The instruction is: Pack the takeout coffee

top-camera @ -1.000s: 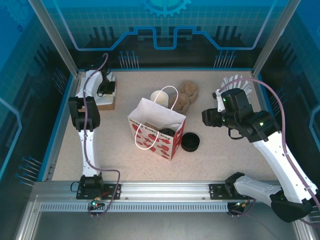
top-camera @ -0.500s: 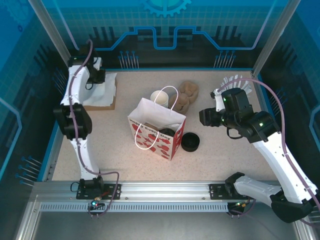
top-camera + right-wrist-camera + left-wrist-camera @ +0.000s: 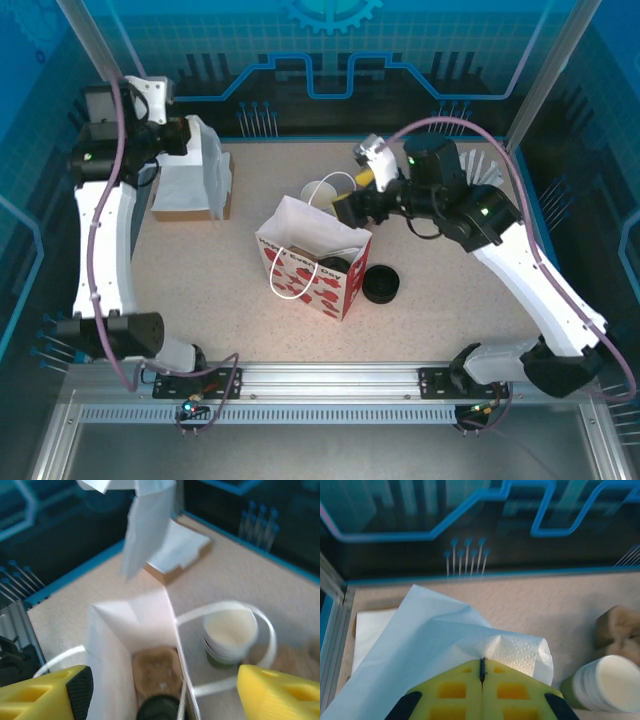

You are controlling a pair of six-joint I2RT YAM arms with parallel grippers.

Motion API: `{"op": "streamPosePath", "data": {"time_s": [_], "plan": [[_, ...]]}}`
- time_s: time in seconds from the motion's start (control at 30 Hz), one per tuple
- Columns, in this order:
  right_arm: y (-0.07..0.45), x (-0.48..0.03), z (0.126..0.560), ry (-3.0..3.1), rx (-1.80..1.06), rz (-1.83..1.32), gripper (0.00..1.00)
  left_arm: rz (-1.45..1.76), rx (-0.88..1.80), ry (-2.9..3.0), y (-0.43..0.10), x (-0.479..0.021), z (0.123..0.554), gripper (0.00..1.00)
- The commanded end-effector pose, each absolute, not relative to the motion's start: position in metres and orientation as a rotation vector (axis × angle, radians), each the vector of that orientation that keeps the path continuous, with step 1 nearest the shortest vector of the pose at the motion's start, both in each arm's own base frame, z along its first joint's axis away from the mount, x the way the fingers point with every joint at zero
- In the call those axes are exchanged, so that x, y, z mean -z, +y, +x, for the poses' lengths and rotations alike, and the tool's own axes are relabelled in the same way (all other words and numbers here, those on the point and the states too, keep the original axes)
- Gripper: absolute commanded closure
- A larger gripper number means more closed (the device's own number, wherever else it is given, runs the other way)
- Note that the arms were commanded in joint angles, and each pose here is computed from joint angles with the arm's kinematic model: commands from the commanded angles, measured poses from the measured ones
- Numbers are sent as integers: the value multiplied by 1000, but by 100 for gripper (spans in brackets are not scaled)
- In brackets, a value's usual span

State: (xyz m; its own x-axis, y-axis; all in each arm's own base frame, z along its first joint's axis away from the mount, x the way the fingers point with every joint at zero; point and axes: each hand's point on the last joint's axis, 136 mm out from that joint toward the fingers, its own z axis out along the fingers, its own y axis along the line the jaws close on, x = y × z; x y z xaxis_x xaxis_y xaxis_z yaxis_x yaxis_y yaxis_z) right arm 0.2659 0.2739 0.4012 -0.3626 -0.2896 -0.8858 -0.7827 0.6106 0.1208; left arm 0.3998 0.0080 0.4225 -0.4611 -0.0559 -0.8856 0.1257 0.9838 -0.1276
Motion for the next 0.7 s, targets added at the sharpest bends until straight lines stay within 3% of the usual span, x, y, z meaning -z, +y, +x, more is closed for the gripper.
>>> {"op": "streamPosePath", "data": {"time_s": [0.0, 0.13, 0.47, 0.67], "plan": [[314, -440, 260, 1718, -732, -996, 14, 139, 333, 1889, -20, -466, 370, 100], [360, -456, 266, 1629, -784, -1057, 6, 172, 384, 1783, -34, -497, 333, 100], [470, -444, 277, 1637, -974, -1076, 4, 215, 558, 1705, -61, -524, 288, 100], [503, -456, 276, 1541, -1082, -1097, 2, 266, 661, 1676, -77, -534, 272, 100]]}}
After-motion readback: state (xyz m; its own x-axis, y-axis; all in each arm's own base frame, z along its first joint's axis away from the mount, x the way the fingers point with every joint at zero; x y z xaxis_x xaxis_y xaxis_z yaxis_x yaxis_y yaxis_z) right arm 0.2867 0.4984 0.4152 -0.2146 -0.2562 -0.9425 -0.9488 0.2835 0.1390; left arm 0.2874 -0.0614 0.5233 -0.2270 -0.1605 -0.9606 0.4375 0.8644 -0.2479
